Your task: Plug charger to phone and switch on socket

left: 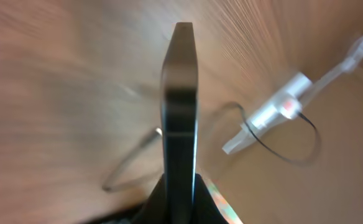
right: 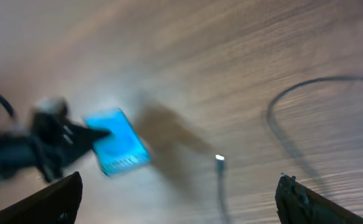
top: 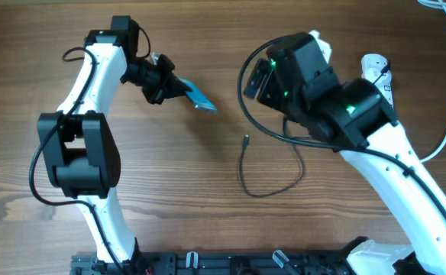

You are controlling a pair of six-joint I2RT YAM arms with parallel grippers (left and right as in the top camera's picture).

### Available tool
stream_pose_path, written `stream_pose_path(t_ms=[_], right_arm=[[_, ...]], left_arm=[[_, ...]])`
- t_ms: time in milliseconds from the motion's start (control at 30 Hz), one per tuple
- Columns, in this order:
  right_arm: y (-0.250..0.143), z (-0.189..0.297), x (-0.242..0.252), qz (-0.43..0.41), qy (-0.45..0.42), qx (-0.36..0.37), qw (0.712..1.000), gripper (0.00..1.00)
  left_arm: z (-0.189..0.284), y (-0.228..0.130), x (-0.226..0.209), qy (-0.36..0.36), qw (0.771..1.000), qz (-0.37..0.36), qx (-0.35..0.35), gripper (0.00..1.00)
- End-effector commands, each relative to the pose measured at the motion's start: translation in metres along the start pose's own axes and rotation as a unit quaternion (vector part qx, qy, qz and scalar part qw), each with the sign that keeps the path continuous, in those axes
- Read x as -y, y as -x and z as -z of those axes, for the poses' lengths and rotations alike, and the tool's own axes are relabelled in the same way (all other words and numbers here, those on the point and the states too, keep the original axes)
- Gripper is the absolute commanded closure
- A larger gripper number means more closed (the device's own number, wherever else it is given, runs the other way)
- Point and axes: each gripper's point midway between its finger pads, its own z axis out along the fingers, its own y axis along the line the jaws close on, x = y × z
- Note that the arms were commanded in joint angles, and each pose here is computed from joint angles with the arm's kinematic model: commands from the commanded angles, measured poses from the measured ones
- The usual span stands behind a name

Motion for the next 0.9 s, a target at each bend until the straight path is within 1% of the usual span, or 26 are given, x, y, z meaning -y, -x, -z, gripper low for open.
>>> stream_pose_path(t_ms=[0,67,167,233,267,300,333,367,433,467,533,567,600,700,800,867], right_arm=[[-0.034,-0.035,0.006,0.096,-0.012,-0.076,0.992,0.0],[-0.049,-0.053,0.016,0.078,-0.034,-0.098,0.992,0.0],[-0.074,-0.078,0.01,0.099,-0.004,-0.147,0.984,0.01],[-0.091,-0.089,0.006,0.102,0.012,-0.182,0.978,0.1],[-0.101,-0.099,0.006,0.102,0.015,-0.203,0.974,0.24],[-0.106,-0.106,0.009,0.103,0.008,-0.211,0.972,0.3],[-0.112,-0.115,0.014,0.1,-0.002,-0.22,0.97,0.31],[-0.116,-0.122,0.017,0.098,-0.008,-0.226,0.969,0.3],[-0.123,-0.135,0.021,0.086,-0.021,-0.236,0.968,0.31],[-0.127,-0.142,0.023,0.083,-0.028,-0.242,0.966,0.31],[-0.136,-0.155,0.029,0.067,-0.048,-0.256,0.963,0.31],[-0.141,-0.164,0.032,0.051,-0.061,-0.264,0.961,0.31],[-0.147,-0.172,0.034,0.049,-0.068,-0.269,0.959,0.31],[-0.158,-0.188,0.04,0.042,-0.086,-0.282,0.955,0.3],[-0.167,-0.199,0.049,0.018,-0.113,-0.29,0.95,0.32],[-0.173,-0.207,0.054,0.017,-0.124,-0.297,0.947,0.33]], left_arm=[[0.013,0.018,-0.013,0.06,0.994,-0.049,0.072,0.96],[0.014,0.021,-0.014,0.067,0.991,-0.085,0.078,0.96],[0.014,0.022,-0.014,0.071,0.986,-0.13,0.076,0.96],[0.017,0.025,-0.015,0.07,0.984,-0.146,0.079,0.96],[0.02,0.028,-0.015,0.065,0.983,-0.153,0.081,0.96],[0.023,0.03,-0.017,0.061,0.983,-0.149,0.084,0.96],[0.026,0.031,-0.016,0.049,0.985,-0.147,0.081,0.96],[0.029,0.029,-0.01,0.023,0.984,-0.165,0.07,0.96],[0.038,0.018,0.007,-0.055,0.974,-0.216,0.04,0.96],[0.047,0.016,0.013,-0.091,0.97,-0.225,0.032,0.96],[0.06,0.015,0.018,-0.138,0.962,-0.233,0.027,0.96],[0.071,0.014,0.022,-0.173,0.955,-0.24,0.023,0.96],[0.078,0.014,0.022,-0.189,0.953,-0.237,0.022,0.96],[0.086,0.017,0.017,-0.198,0.952,-0.231,0.026,0.96],[0.085,0.017,0.013,-0.191,0.955,-0.224,0.024,0.96],[0.084,0.018,0.01,-0.18,0.958,-0.22,0.026,0.96]])
